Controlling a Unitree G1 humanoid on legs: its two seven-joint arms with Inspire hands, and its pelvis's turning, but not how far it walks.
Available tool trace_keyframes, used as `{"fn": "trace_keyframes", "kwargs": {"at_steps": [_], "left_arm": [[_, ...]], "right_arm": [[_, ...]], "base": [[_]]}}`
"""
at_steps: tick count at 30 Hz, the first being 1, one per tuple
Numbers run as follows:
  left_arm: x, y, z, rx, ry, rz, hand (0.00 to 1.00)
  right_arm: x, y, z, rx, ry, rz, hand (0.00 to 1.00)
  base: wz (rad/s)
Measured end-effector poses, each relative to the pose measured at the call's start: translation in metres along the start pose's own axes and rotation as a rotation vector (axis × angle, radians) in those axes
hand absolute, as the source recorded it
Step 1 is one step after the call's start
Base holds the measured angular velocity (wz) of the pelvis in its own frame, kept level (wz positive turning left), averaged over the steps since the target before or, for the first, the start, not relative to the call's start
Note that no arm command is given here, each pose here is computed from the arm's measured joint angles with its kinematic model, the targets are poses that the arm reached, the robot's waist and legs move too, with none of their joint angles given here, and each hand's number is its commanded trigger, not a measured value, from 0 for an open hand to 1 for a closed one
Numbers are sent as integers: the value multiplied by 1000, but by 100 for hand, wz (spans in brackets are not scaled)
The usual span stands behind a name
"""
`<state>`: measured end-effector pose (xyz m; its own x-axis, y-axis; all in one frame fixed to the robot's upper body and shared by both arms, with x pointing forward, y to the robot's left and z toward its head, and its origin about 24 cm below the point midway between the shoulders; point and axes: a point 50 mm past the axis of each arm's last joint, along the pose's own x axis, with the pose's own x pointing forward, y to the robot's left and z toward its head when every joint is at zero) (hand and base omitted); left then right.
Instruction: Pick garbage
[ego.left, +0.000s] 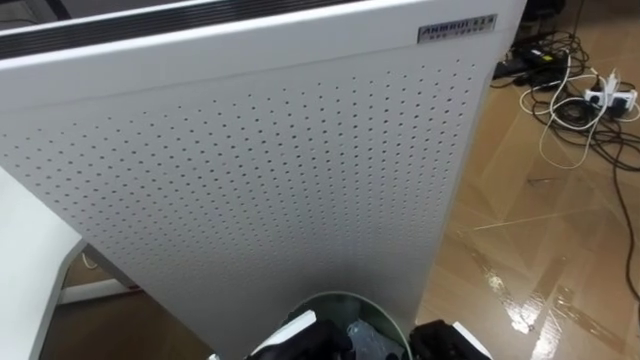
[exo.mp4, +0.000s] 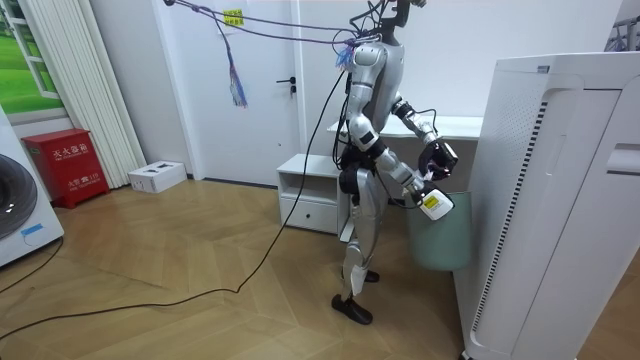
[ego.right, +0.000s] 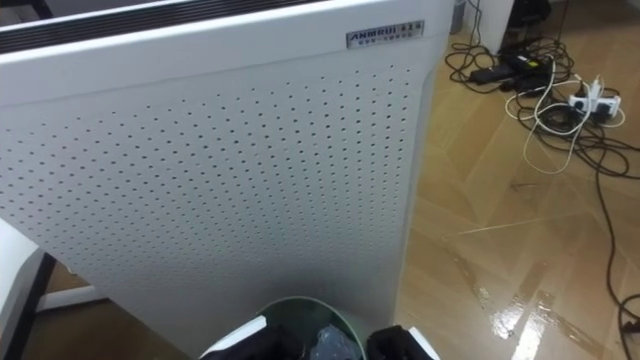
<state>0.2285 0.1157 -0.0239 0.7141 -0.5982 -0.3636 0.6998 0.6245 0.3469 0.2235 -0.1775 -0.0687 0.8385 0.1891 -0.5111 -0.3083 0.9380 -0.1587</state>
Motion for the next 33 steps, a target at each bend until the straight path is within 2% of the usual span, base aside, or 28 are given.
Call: {"fn": "trace_keyframes", "kwargs": {"at_steps": [19, 33], "left_arm": [[1, 5, 2, -5, -19, 130, 0], [2, 5, 5, -7, -40, 136, 0]], "right_arm": [[-4, 0, -16, -2, 61, 2, 100], [-5, 6, -19, 15, 68, 13, 100]], "base": [[0], [0]]}}
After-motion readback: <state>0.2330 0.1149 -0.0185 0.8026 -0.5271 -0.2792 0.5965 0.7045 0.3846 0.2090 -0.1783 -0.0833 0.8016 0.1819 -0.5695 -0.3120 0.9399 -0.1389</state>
